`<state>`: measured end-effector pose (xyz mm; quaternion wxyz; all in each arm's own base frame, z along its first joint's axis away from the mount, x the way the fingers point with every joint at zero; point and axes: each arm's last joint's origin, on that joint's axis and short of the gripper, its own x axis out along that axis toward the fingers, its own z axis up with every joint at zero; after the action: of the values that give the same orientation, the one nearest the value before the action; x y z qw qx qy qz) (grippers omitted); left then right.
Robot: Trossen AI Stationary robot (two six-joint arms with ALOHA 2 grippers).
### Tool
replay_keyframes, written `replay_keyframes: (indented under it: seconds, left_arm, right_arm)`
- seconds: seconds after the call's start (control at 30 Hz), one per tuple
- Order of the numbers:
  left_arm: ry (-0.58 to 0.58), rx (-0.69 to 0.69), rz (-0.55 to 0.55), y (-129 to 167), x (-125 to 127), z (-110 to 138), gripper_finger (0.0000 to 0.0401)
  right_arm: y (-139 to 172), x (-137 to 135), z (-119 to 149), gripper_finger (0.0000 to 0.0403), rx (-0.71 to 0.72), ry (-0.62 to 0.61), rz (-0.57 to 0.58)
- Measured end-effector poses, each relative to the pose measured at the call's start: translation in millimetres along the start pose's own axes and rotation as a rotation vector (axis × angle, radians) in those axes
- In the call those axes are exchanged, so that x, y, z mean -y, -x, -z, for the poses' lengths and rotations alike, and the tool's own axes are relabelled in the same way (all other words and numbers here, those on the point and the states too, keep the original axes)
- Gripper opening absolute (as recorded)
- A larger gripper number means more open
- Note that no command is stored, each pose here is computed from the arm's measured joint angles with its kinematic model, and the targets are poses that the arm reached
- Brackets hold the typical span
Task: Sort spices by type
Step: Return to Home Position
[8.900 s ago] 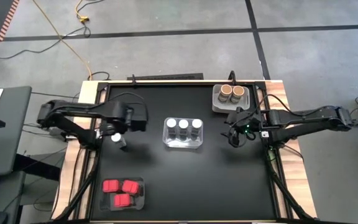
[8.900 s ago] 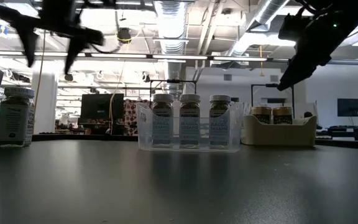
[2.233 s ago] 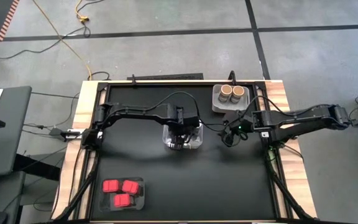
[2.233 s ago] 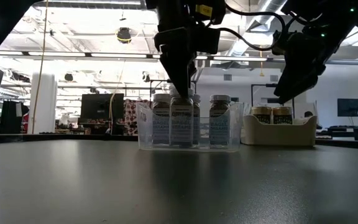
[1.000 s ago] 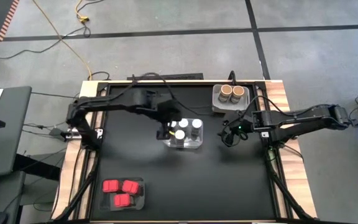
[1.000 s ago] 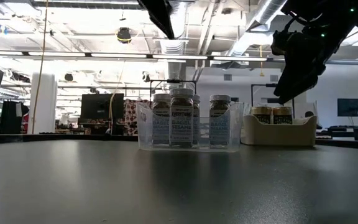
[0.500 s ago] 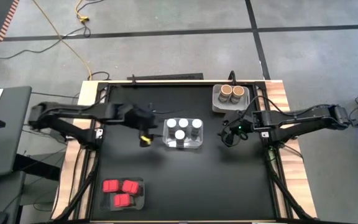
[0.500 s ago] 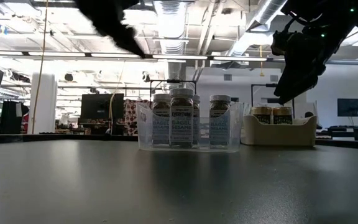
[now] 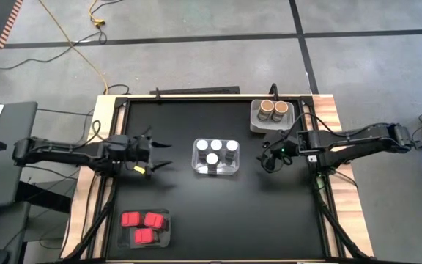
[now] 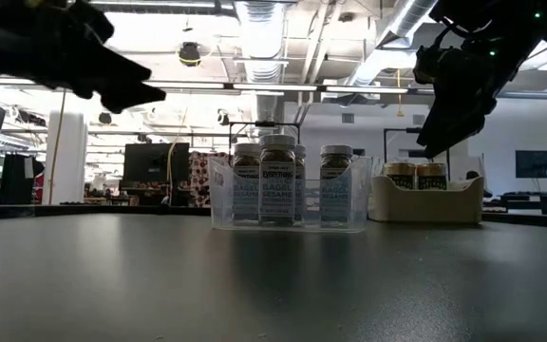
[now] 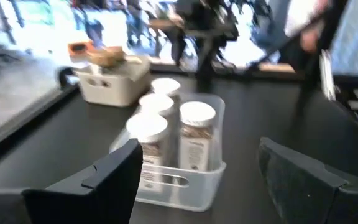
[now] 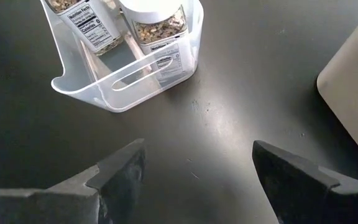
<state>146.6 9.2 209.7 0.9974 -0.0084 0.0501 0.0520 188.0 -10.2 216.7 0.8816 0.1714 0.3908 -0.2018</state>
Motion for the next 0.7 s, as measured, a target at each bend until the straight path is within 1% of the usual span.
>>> replay_keyframes:
  seconds: [0.07,0.17,0.33,0.47,0.57,0.6,0.7]
  left_arm:
    - [0.015,0.04,-0.032,8.8,-1.5,4.2,0.0303]
    - [0.006,0.1,-0.04,19.3,-2.3,7.8,0.0303]
    - [-0.013,0.214,0.0,34.8,-1.5,9.3,0.0303]
    - [-0.005,0.256,0.025,42.0,0.4,22.0,0.0303]
    - [0.0,0.33,0.049,48.0,1.6,25.8,0.0303]
    - [-0.006,0.356,0.061,51.2,2.0,23.9,0.0303]
    - [-0.061,0.358,0.119,51.1,4.7,24.2,0.0303]
  right_arm:
    - [0.0,-0.4,-0.9,0.032,0.009,-0.003,-0.005]
    - [0.2,-1.5,-3.1,0.032,0.031,-0.008,-0.016]
    - [0.2,-1.7,-3.5,0.032,0.035,-0.009,-0.018]
    - [0.2,-1.8,-3.6,0.032,0.036,-0.009,-0.018]
    - [0.3,-2.7,-5.0,0.032,0.05,-0.043,-0.028]
    - [0.3,-3.0,-5.6,0.032,0.056,-0.053,-0.031]
    - [0.7,-5.1,-7.2,0.032,0.075,-0.056,-0.048]
